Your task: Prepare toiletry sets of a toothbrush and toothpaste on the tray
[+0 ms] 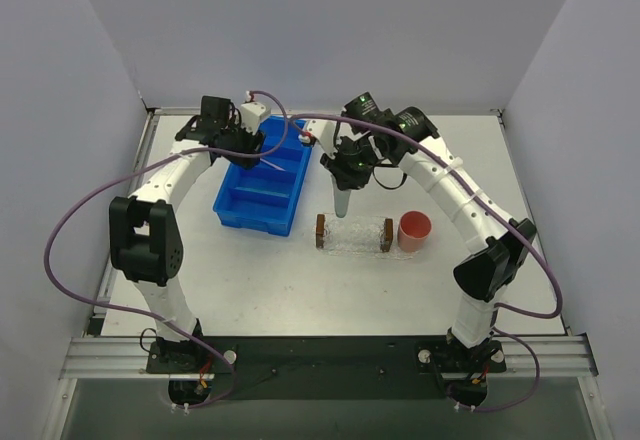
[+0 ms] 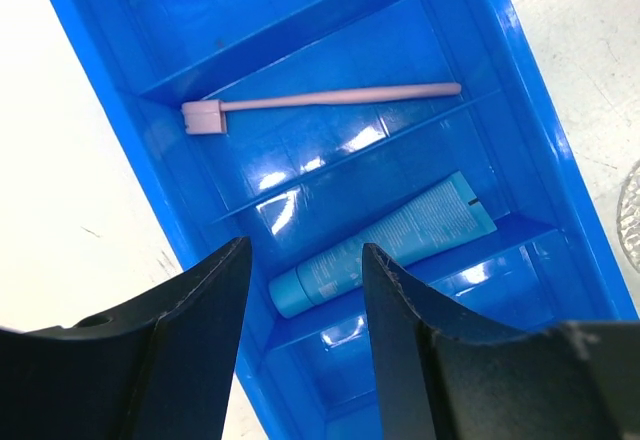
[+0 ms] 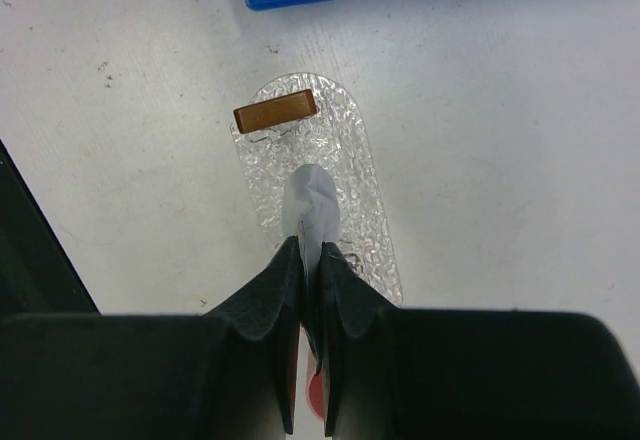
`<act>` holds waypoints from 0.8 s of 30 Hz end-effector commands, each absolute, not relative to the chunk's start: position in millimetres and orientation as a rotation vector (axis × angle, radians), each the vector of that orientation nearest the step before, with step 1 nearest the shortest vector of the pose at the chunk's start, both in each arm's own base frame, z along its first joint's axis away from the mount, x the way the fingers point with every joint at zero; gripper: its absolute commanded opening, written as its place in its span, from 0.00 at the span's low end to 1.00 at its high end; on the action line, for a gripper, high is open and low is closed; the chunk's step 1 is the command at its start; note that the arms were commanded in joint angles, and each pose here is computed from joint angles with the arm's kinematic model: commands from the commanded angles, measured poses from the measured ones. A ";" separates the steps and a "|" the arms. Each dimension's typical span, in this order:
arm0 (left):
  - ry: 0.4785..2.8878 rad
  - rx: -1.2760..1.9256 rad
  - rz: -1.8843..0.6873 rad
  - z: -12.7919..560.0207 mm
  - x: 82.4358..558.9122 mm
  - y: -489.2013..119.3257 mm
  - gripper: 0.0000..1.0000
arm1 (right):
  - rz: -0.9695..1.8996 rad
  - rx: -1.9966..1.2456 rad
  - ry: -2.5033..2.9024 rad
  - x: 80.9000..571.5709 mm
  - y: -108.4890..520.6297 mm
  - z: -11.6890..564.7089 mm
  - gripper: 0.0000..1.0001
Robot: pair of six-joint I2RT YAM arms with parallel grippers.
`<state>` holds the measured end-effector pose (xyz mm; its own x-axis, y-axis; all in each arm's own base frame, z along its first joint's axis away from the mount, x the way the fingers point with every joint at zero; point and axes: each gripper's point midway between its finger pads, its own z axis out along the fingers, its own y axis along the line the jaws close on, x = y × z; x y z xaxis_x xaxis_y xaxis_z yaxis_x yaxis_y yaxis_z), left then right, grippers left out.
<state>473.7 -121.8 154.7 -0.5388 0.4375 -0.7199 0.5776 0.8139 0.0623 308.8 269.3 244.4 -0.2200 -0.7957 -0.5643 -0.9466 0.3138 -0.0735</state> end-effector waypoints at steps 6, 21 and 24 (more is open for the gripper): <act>2.147 0.681 -0.274 179.7 471.4 -125.2 0.58 | 0.370 -1.507 2.044 303.0 279.7 254.7 0.00; 2.134 0.684 -0.272 182.0 485.2 -127.3 0.58 | 0.324 -1.530 2.041 302.4 284.7 250.4 0.00; 2.132 0.685 -0.273 179.9 487.0 -127.8 0.58 | 0.315 -1.543 2.051 298.7 283.5 245.5 0.00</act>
<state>467.4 -124.2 150.4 -0.5621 0.3920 -0.7283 0.5582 0.8296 0.0157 302.7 284.5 241.1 -0.1997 -0.8089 -0.5530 -0.9441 0.3098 -0.1122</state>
